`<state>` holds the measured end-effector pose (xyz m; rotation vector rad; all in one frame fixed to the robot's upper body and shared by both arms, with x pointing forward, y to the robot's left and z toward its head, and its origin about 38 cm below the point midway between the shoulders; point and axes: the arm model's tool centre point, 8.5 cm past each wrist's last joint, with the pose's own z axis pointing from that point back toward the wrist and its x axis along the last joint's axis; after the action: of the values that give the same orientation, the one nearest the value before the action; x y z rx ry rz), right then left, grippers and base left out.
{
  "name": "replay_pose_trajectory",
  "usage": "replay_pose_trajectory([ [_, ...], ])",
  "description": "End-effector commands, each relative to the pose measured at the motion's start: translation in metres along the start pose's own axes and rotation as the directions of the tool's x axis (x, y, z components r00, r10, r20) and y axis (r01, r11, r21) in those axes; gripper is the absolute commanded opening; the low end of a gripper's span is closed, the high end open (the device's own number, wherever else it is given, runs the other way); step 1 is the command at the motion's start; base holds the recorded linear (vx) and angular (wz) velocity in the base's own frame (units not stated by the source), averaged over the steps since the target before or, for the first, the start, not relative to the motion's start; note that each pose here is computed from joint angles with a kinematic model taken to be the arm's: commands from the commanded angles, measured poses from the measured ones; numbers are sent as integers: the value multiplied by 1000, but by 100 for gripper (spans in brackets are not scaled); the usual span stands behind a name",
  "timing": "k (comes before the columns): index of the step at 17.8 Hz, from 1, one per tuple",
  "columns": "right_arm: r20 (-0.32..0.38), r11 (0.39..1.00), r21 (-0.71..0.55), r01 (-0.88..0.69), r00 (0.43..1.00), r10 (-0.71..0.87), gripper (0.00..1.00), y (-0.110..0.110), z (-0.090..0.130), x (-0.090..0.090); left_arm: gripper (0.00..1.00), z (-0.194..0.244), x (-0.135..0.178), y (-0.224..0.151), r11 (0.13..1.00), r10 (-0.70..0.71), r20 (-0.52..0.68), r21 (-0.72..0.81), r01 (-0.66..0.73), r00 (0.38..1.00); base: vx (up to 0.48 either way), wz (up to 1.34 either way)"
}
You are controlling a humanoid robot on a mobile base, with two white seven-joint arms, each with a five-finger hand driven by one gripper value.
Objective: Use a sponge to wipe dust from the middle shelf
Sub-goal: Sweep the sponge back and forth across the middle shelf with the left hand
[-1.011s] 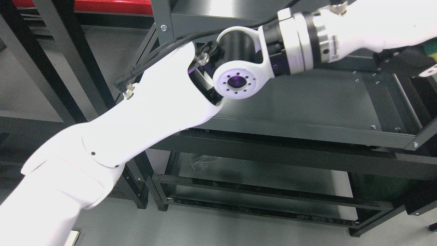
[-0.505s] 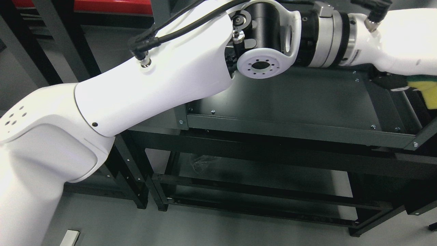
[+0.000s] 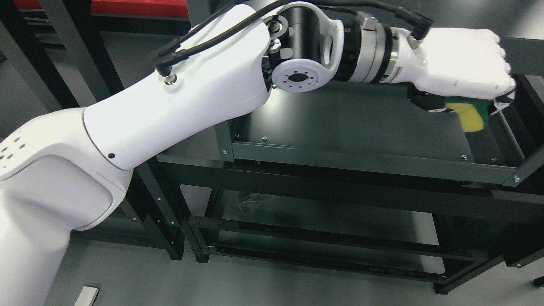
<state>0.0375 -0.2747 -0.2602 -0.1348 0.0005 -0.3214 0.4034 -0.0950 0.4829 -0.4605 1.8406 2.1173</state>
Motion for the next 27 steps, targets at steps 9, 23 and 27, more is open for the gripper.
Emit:
replay_pose_trajectory([
  [9, 23, 1000, -15, 3, 1000, -3, 100, -10, 0, 10, 2, 209, 11, 22, 988, -76, -193, 121, 101, 978, 0, 0],
  [23, 23, 1000, -15, 3, 1000, -3, 100, -10, 0, 10, 2, 397, 44, 2, 992, -125, -385, -78, 103, 915, 0, 0],
  [27, 23, 1000, -15, 3, 1000, -3, 100, -10, 0, 10, 2, 413, 48, 5, 992, -122, -429, -59, 107, 895, 0, 0],
])
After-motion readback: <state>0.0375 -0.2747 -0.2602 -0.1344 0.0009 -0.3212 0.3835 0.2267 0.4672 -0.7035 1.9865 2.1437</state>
